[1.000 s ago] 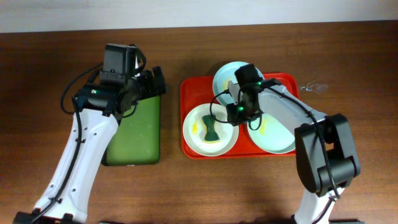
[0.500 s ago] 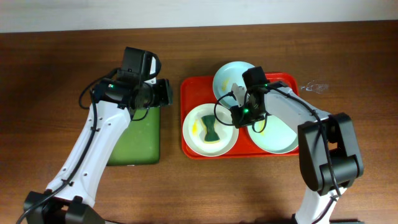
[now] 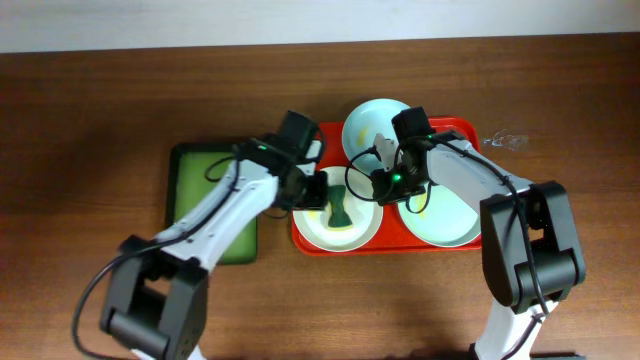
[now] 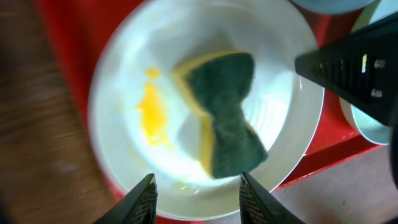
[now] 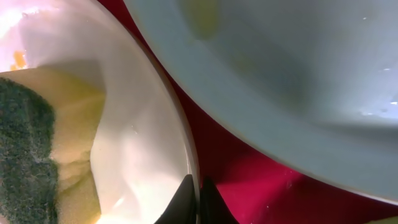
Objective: Clean dirty plates on tray and stack at the side
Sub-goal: 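Scrub the held white plate with the sponge in the left gripper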
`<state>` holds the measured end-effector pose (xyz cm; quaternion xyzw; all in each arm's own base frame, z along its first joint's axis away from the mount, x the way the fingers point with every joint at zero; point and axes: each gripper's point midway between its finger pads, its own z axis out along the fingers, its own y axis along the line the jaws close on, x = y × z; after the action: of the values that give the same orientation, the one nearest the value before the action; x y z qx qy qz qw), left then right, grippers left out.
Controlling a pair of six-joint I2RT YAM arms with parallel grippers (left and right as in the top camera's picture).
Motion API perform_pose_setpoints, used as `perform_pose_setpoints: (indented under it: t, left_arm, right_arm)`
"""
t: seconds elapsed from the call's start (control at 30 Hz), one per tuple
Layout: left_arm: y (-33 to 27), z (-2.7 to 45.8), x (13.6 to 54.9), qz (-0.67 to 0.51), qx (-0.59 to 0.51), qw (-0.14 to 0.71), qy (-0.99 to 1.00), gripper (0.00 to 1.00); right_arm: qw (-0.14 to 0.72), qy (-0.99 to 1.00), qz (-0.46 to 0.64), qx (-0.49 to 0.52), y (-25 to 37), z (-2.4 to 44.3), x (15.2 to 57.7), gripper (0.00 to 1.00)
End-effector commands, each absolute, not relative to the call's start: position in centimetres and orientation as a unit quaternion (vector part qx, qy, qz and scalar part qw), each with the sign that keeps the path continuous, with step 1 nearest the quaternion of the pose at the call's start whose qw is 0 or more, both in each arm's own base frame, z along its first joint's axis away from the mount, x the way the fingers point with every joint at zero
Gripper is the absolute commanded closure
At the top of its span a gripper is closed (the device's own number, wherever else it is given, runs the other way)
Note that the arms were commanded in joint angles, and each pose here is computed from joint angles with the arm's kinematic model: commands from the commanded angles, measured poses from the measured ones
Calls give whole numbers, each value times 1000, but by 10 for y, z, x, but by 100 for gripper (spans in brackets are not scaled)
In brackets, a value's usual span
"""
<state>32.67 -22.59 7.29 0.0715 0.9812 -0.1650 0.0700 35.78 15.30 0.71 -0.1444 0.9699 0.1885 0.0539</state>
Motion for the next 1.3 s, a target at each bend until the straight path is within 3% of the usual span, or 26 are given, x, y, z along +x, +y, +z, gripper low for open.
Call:
perform_pose_setpoints:
  t: [0.0, 0.1, 0.3, 0.37, 0.43, 0.5, 0.67, 0.77, 1.1, 1.27]
  left_arm:
    - [-247, 54, 321, -174, 68, 53, 981, 55]
    - [-261, 42, 324, -167, 60, 64, 982, 65]
    - [-258, 10, 319, -114, 40, 51, 991, 70]
    - [-256, 10, 320, -111, 40, 54, 992, 76]
    - [-250, 9, 324, -90, 38, 66, 993, 91]
    - [-241, 8, 327, -67, 35, 75, 994, 99]
    - [-180, 12, 346, 78, 13, 126, 989, 100]
    - [-161, 15, 354, 101, -1, 129, 986, 100]
    - [-248, 61, 365, -139, 51, 88, 985, 100]
    - [-262, 35, 346, -141, 66, 52, 986, 100]
  right_arm:
    - [43, 966, 210, -142, 159, 5, 352, 96]
    - [43, 966, 210, -142, 159, 5, 352, 96]
    - [43, 966, 210, -142, 159, 5, 352, 96]
    - [43, 966, 210, -142, 159, 5, 352, 96]
    - [43, 966, 210, -142, 159, 5, 352, 96]
    - [43, 966, 210, -142, 159, 5, 352, 96]
    - [43, 967, 208, -143, 159, 5, 352, 96]
    - [43, 967, 208, -142, 159, 5, 352, 96]
    - [44, 967, 208, -143, 159, 5, 353, 96]
    - [50, 966, 209, -144, 160, 5, 356, 96]
